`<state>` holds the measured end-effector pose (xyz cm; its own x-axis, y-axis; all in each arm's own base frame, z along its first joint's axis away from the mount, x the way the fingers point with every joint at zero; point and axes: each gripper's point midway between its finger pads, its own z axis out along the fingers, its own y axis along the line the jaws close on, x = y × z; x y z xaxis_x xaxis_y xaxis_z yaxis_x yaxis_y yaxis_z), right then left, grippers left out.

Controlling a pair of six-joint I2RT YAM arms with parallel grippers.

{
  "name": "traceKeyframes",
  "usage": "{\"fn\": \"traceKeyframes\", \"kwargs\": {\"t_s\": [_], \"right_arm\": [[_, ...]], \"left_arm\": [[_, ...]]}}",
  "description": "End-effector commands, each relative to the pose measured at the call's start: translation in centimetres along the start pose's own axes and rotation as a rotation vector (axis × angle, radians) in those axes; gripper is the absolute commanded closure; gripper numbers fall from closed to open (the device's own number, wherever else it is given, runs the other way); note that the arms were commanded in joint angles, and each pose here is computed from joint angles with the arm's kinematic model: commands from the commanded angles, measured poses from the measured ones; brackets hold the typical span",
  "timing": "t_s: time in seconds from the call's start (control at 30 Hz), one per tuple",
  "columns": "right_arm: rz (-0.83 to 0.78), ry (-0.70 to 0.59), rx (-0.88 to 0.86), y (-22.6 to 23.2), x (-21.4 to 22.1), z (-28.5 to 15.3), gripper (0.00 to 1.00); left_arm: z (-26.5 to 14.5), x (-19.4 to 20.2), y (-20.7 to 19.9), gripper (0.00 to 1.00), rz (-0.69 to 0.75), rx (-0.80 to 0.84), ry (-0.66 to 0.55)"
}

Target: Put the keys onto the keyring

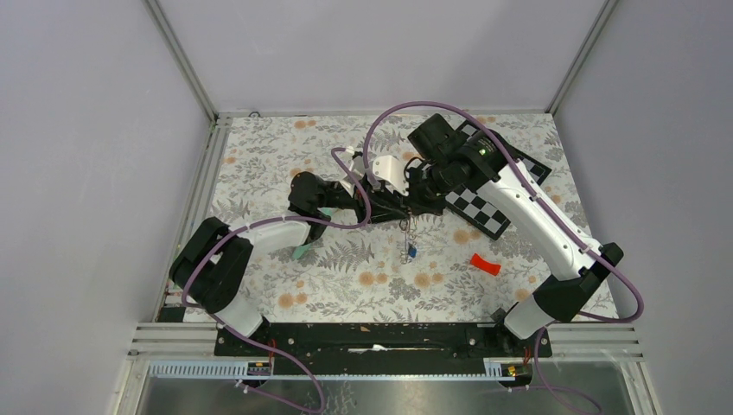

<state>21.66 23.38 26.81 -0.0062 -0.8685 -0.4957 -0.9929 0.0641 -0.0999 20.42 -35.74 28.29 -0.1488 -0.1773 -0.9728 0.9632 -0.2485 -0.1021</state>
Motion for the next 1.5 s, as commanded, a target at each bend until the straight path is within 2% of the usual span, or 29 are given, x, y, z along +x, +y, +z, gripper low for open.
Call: {"fn": "traceKeyframes", "kwargs": {"t_s": [0.0,0.1,0.23,0.43,0.47,0.6,0.87,1.27,1.47], "right_arm": [[-0.020,-0.006,0.000,0.1,-0.4,-0.3,1.00],[-0.019,-0.005,-0.007,0.3,-0.3,-0.1,1.00],[-0.018,-0.006,-0.010,0.3,-0.4,0.0,1.00],[-0.007,-0.046,-0.008,0.5,-1.1,-0.2,1.00],[-0.005,-0.054,-0.008,0.5,-1.1,-0.2,0.97],[-0.005,-0.098,0.017,0.7,-1.2,-0.4,0.77],[0.001,-0.228,0.105,1.3,-1.3,-1.0,0.59],[0.006,-0.436,0.056,2.6,-2.6,-1.4,0.62],[0.012,-0.543,0.045,2.3,-3.0,-1.0,0.73]], "left_arm": [[0.4,-1.4,-0.3,0.81,0.070,0.016,-0.036],[0.5,-1.4,-0.3,0.86,0.068,0.018,-0.036],[0.5,-1.3,-0.3,1.00,0.063,0.021,-0.034],[0.4,-1.0,-0.4,1.00,0.046,0.015,-0.027],[0.3,-1.0,-0.4,1.00,0.044,0.011,-0.029],[-0.1,-1.9,-0.8,1.00,0.053,0.003,-0.053],[-0.8,-3.1,-2.8,1.00,0.085,0.032,-0.069],[-1.0,-3.6,-3.9,1.00,0.094,0.039,-0.082],[-1.1,-4.2,-4.4,1.00,0.096,0.041,-0.094]]}}
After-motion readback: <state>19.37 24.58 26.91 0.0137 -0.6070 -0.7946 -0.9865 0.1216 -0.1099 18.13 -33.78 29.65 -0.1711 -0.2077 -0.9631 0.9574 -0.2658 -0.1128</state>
